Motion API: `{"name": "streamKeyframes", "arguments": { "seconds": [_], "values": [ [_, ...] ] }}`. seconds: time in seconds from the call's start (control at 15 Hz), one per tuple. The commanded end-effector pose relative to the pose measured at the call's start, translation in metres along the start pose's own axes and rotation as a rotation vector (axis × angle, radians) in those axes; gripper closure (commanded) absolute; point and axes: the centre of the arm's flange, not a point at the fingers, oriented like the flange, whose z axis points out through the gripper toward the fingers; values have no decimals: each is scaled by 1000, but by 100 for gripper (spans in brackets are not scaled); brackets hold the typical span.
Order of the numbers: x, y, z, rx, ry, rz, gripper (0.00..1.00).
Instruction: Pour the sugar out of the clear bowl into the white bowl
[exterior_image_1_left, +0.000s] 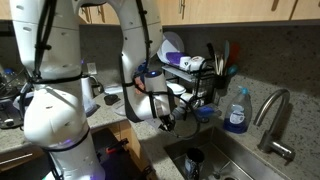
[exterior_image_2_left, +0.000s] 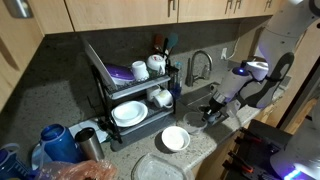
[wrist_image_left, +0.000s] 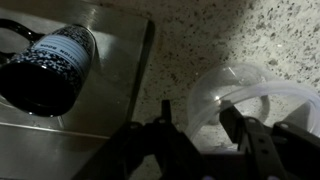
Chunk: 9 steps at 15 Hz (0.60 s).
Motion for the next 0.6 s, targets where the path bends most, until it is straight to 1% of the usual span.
{"name": "streamKeyframes", "arguments": {
  "seconds": [0.0, 0.13, 0.2, 0.53],
  "values": [
    [21, 9, -48, 3, 7, 9, 14],
    [21, 11, -53, 12, 23, 11, 4],
    [22, 11, -56, 15, 33, 9, 0],
    [26, 11, -72, 36, 93, 6, 0]
  ]
}}
